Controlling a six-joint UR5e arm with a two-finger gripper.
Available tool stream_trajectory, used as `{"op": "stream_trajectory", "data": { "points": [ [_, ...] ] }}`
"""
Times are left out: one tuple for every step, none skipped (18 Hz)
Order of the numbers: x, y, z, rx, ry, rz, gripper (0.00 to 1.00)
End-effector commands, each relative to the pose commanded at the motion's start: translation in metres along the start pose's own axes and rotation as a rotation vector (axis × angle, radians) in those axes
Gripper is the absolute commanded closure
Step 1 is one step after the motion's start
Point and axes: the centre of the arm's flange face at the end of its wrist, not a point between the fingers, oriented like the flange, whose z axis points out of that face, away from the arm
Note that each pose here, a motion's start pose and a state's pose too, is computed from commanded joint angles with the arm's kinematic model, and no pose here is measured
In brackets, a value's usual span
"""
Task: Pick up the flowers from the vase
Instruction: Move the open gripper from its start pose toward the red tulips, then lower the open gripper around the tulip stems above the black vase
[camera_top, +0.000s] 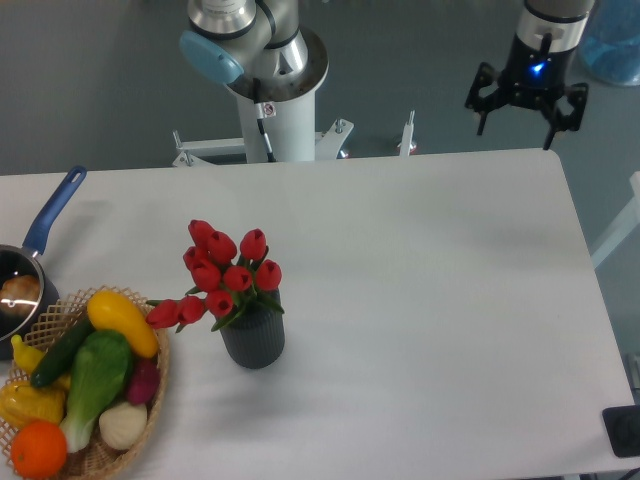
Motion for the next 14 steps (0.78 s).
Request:
{"op": "stream_trajectory", "data": {
  "points": [
    [0.013, -0.003, 0.003, 0.049, 0.029, 0.003, 0.0],
    [0.028, -0.007, 0.003, 0.091, 0.04, 0.008, 0.0],
    [0.042, -0.013, 0.004, 0.124, 0.056, 0.017, 0.0],
    [0.058, -0.023, 0.013, 0.142, 0.085, 0.038, 0.0],
    [0.072, -0.033, 0.025, 0.152, 0.117, 0.06, 0.0],
    [0.085, -0.042, 0.03, 0.165, 0.135, 0.082, 0.0],
    [0.094, -0.052, 0.035, 0.192, 0.159, 0.1, 0.0],
    [0.107, -0.065, 0.041, 0.235, 0.193, 0.117, 0.0],
    [0.119, -0.075, 0.049, 0.284, 0.228, 0.132, 0.0],
    [0.128, -0.083, 0.054, 0.327, 0.259, 0.137, 0.0],
    [0.135, -0.088, 0.06, 0.362, 0.289, 0.137, 0.0],
    [0.146, -0.097, 0.065, 0.398, 0.322, 0.148, 0.0],
    [0.148, -0.101, 0.066, 0.415, 0.335, 0.149, 0.0],
    [0.148, -0.102, 0.066, 0.437, 0.342, 0.147, 0.0]
  ]
}}
